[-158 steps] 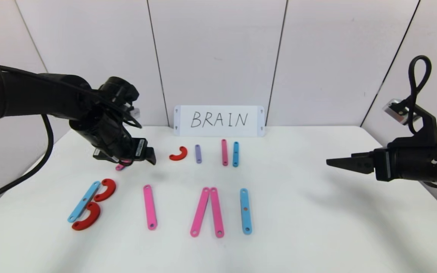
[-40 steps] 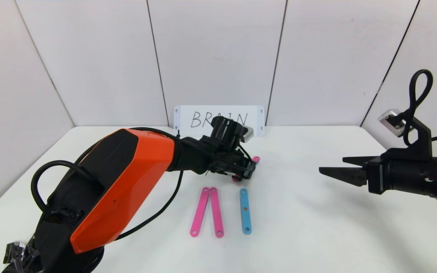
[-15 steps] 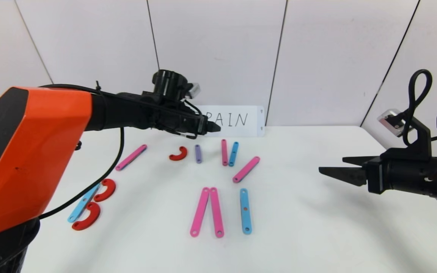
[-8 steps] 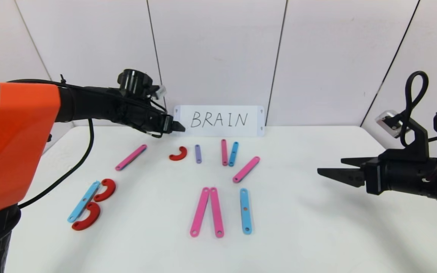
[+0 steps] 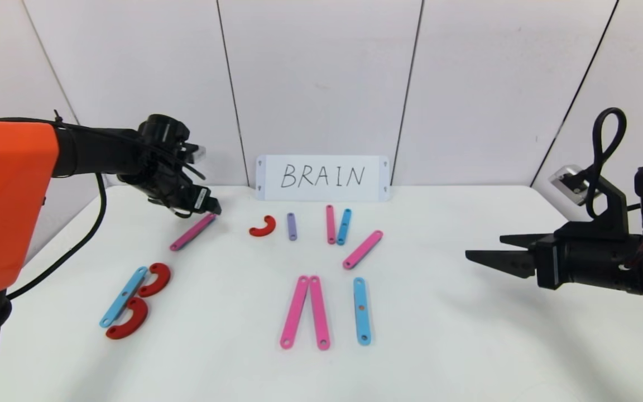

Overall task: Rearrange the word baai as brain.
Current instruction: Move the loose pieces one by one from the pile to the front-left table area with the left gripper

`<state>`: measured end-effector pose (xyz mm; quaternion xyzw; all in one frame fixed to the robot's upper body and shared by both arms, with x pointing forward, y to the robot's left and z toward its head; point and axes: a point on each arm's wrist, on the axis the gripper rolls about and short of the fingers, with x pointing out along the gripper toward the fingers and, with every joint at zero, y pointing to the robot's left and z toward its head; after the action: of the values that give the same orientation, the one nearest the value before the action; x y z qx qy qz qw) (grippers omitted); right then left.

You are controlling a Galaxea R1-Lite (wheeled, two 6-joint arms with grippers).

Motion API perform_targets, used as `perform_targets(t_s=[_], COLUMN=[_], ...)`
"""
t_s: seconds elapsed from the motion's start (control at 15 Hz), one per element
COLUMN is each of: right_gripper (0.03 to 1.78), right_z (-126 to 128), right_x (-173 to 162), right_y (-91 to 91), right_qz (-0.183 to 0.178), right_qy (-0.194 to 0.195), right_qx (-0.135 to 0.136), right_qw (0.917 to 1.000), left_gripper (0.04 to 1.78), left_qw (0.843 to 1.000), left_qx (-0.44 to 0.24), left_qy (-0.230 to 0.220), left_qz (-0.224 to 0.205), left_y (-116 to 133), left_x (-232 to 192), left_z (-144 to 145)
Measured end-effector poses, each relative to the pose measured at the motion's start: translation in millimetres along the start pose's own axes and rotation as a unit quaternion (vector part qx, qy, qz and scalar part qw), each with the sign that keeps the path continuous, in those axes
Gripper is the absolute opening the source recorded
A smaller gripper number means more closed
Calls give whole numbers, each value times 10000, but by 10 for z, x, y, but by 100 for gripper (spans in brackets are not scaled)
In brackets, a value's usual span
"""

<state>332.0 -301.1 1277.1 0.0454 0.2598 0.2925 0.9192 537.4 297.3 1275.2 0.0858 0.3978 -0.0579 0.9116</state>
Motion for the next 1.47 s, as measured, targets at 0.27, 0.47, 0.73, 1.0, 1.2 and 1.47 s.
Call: perform_targets(t_s=[0.27,0.47,0.73,1.0,1.2,1.47], right_gripper=[173,173,173,173,173,173], right_z=[-5,-8,-12,-15,-20,-26], right_x=[8,13,21,26,33,43], right_y=[-4,-7,-11,-13,-7,-7], right_qz=[2,1,3,5,15,17], right_qy=[17,25,42,51,66,85], right_qx=[4,9,20,24,22,20], right_qw=[10000,10000,10000,10000,10000,10000], left_gripper=[175,175,175,175,170,130], left_qw=[9993,9983,9970,9962,9962,9962], left_qx=[-179,-256,-286,-255,-240,-221], left_qy=[288,514,720,831,841,837], left_qz=[128,98,-8,-28,-54,-94], left_y=[219,271,281,275,253,218], left_x=[56,115,179,225,271,314], left_z=[-116,-190,-279,-336,-344,-340])
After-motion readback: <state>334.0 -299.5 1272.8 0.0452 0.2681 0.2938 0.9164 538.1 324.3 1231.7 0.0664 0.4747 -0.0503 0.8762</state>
